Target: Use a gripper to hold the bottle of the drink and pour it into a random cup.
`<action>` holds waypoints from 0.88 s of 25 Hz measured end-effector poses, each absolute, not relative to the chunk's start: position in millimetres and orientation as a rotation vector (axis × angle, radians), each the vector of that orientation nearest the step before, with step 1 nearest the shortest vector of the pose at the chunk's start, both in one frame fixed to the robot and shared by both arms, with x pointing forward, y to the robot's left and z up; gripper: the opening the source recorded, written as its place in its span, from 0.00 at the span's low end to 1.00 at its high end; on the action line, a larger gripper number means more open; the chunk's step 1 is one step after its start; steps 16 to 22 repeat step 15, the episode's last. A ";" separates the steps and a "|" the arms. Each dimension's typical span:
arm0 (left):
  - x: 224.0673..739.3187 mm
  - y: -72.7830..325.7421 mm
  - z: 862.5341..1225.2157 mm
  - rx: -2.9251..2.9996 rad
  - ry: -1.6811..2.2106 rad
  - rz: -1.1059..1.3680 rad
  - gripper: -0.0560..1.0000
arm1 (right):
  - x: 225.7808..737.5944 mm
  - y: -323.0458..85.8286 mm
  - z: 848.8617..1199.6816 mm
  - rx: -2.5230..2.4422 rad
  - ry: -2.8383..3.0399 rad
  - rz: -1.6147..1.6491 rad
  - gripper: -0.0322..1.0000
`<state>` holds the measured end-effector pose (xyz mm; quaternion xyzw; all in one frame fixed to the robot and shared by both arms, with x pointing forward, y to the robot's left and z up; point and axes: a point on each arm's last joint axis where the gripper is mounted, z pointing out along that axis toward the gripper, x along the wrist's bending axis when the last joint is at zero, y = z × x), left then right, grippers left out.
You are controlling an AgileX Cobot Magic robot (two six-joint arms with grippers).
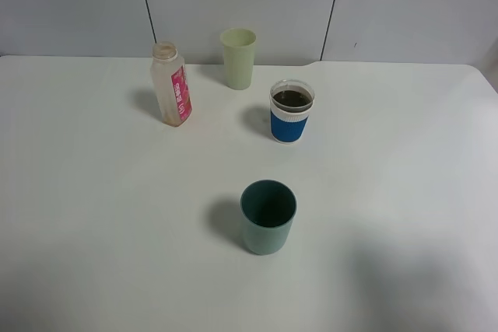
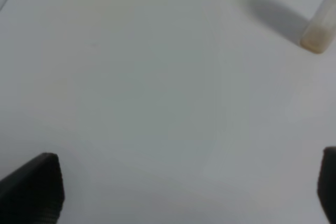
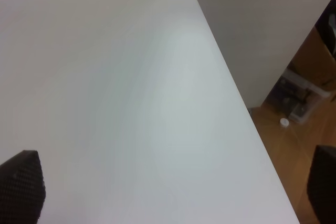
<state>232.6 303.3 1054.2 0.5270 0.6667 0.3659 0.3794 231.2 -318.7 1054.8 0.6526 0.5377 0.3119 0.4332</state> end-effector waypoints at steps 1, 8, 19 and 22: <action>232.6 303.3 1054.2 1.346 1.703 0.934 0.93 | 231.2 -318.7 1054.8 1.626 1.340 0.777 1.00; 232.6 303.3 1054.2 1.346 1.703 0.934 0.93 | 231.2 -318.7 1054.8 1.626 1.340 0.777 1.00; 232.6 303.2 1054.2 1.346 1.703 0.934 0.93 | 231.2 -318.7 1054.8 1.626 1.340 0.777 1.00; 232.6 303.2 1054.2 1.346 1.703 0.934 0.93 | 231.2 -318.7 1054.8 1.626 1.340 0.777 1.00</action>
